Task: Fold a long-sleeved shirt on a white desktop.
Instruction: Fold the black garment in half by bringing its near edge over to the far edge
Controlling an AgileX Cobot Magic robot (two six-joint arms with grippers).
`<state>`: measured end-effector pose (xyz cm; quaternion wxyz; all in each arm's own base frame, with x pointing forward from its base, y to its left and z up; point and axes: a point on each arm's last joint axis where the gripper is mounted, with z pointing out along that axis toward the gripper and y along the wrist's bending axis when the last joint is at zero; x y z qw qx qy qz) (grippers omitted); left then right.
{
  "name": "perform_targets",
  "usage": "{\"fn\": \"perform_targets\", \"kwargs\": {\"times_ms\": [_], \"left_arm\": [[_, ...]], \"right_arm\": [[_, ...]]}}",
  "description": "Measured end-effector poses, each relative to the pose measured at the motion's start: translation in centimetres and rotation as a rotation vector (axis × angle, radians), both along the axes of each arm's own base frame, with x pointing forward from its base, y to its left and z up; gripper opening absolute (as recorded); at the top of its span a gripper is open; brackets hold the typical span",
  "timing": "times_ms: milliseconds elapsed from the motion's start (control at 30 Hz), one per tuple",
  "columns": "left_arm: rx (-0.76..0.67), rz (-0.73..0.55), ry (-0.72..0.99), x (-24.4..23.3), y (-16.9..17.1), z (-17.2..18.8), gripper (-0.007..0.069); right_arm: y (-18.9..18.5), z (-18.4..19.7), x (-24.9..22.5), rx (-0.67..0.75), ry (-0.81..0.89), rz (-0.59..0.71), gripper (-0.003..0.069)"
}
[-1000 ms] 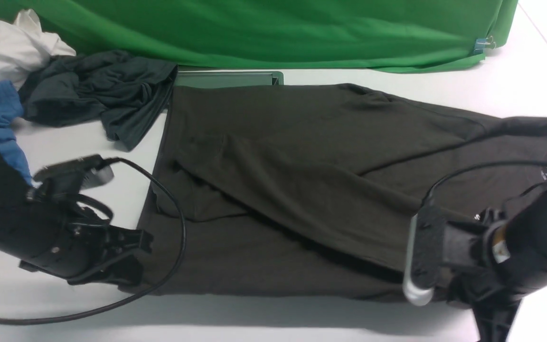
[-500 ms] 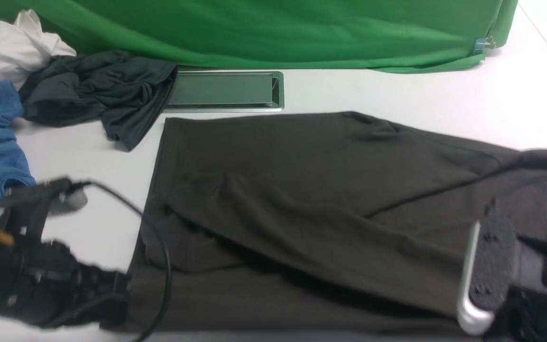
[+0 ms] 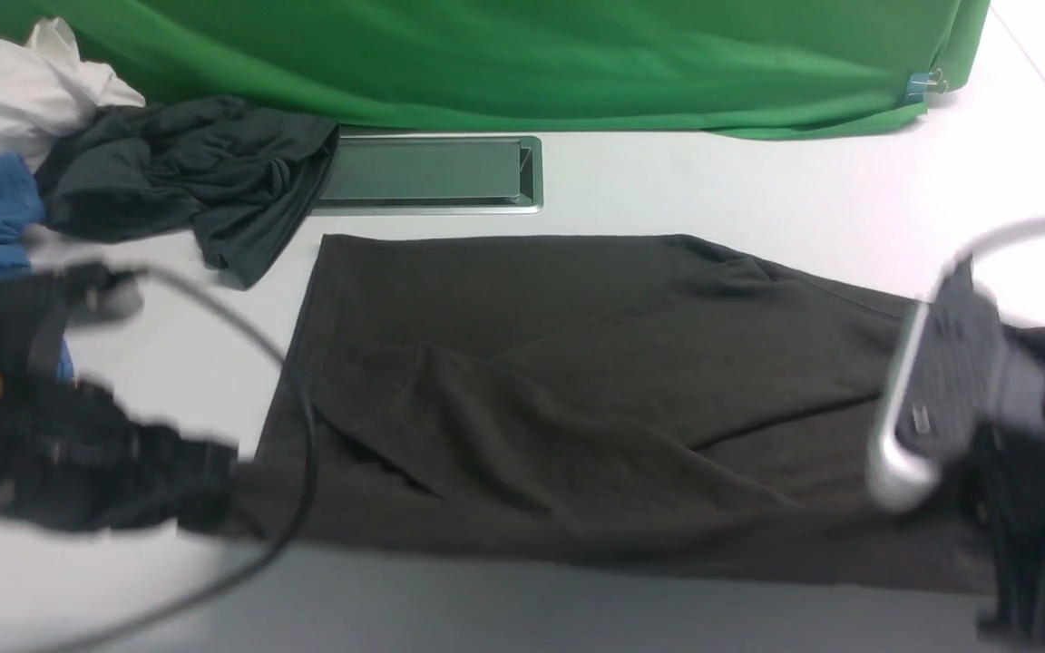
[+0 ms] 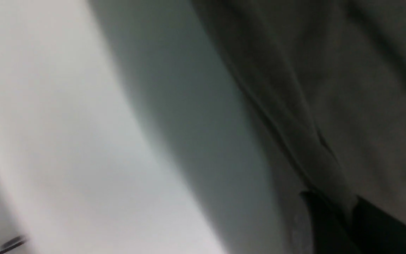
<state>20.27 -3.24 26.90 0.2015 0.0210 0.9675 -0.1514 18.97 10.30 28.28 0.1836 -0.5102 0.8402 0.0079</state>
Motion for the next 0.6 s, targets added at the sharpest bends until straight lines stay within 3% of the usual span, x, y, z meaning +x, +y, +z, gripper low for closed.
{"fn": "perform_targets", "kwargs": {"times_ms": [300,367,600], "left_arm": [[0.007,-0.018,-0.021,9.8,-0.3,2.5,0.0038],[0.012,-0.020,-0.049,14.1,-0.4,2.8,0.0038],[0.073,0.007,-0.079,24.7,-0.2,-3.1,0.0053]], "right_arm": [[-1.3,0.2,9.3,-0.019,-0.025,-0.111,0.0048],[-1.3,-0.3,12.8,-0.021,-0.035,-0.126,0.0048],[-0.3,-4.2,22.7,0.000,-0.138,-0.151,0.0048]]}}
